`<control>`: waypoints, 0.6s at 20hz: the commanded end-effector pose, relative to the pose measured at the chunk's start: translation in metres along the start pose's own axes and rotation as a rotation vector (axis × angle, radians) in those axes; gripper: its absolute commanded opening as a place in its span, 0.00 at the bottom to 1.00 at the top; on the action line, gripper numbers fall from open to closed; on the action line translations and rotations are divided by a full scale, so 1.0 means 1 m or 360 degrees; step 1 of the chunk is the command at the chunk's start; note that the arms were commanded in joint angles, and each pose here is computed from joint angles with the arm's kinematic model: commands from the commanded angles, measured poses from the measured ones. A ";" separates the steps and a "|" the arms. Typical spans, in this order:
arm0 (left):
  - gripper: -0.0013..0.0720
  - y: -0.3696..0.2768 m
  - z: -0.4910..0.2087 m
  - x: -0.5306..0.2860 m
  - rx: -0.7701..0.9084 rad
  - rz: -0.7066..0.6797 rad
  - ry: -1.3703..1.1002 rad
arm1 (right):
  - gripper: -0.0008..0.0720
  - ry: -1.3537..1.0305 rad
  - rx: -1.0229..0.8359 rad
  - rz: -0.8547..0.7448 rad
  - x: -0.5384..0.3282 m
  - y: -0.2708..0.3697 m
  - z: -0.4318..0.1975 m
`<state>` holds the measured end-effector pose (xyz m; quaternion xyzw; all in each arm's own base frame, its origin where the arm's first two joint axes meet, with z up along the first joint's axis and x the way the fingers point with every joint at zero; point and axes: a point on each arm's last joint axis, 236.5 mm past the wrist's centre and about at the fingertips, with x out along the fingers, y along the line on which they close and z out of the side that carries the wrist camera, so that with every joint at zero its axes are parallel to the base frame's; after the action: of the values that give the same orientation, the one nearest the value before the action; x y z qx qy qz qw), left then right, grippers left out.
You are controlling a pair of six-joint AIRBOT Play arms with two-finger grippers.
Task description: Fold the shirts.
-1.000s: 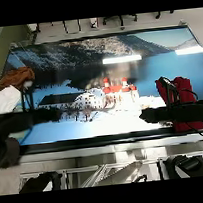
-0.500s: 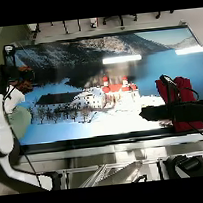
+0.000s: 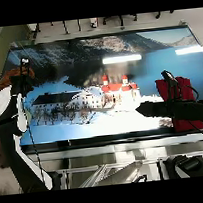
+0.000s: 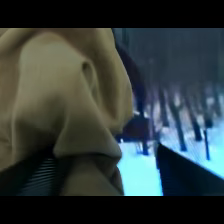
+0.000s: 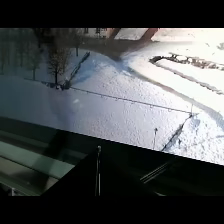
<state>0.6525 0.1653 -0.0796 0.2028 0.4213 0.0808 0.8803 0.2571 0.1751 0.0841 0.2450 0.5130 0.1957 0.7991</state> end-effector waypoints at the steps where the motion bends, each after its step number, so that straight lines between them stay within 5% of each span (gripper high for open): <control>1: 0.27 0.010 -0.013 0.011 -0.0019 0.0021 0.0015 | 0.04 -0.0012 0.0011 0.0025 0.000 0.004 0.002; 2: 0.03 0.011 -0.025 0.007 -0.0024 0.0012 0.0118 | 0.04 -0.0012 0.0007 0.0024 0.000 0.004 0.002; 7: 0.03 0.030 -0.005 -0.048 -0.0164 0.0042 0.0262 | 0.04 -0.0014 -0.0014 0.0025 0.000 0.004 0.002; 12: 0.03 -0.022 0.089 -0.206 -0.0070 -0.0097 -0.0014 | 0.04 -0.0045 -0.0013 0.0030 0.000 0.005 0.006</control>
<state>0.6208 0.1177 0.0428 0.1780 0.4330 0.0973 0.8783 0.2590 0.1775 0.0871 0.2472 0.5065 0.2024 0.8009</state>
